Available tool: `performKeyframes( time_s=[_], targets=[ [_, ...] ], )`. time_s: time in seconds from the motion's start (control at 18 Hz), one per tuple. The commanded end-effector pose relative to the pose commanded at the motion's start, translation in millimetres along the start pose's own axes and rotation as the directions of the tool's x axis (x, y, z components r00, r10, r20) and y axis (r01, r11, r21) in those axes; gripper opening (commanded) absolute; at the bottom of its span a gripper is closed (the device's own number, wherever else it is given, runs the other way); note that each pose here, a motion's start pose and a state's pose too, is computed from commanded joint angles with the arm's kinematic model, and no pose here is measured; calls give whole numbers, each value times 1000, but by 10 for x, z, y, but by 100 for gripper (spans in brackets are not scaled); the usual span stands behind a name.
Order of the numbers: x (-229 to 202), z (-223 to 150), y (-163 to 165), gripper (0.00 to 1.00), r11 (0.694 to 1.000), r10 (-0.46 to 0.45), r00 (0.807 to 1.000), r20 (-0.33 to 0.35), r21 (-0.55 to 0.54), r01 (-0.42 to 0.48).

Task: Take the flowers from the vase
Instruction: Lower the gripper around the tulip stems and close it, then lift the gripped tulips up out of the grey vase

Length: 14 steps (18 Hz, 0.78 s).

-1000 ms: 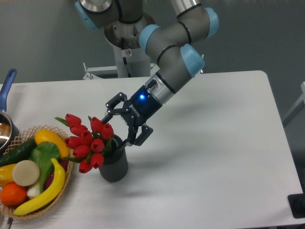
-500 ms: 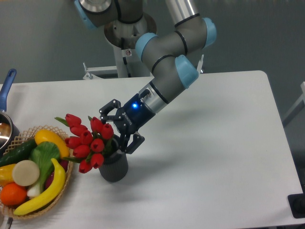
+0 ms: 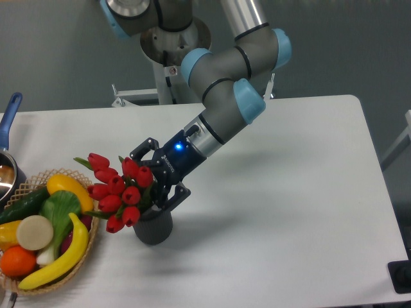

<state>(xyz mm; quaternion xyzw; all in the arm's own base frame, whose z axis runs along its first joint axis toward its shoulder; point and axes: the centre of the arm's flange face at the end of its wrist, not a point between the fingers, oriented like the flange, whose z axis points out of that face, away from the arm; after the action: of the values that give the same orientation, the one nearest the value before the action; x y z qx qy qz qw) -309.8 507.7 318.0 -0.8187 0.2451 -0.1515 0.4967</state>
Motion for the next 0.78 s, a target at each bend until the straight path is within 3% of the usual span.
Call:
performKeyframes(
  time_s=[0.44, 0.78],
  targets=[
    [-8, -19, 17, 39, 1000, -31, 1000, 3, 0, 31],
    [-25, -98, -42, 40, 997, -54, 999, 8, 55, 54]
  ],
)
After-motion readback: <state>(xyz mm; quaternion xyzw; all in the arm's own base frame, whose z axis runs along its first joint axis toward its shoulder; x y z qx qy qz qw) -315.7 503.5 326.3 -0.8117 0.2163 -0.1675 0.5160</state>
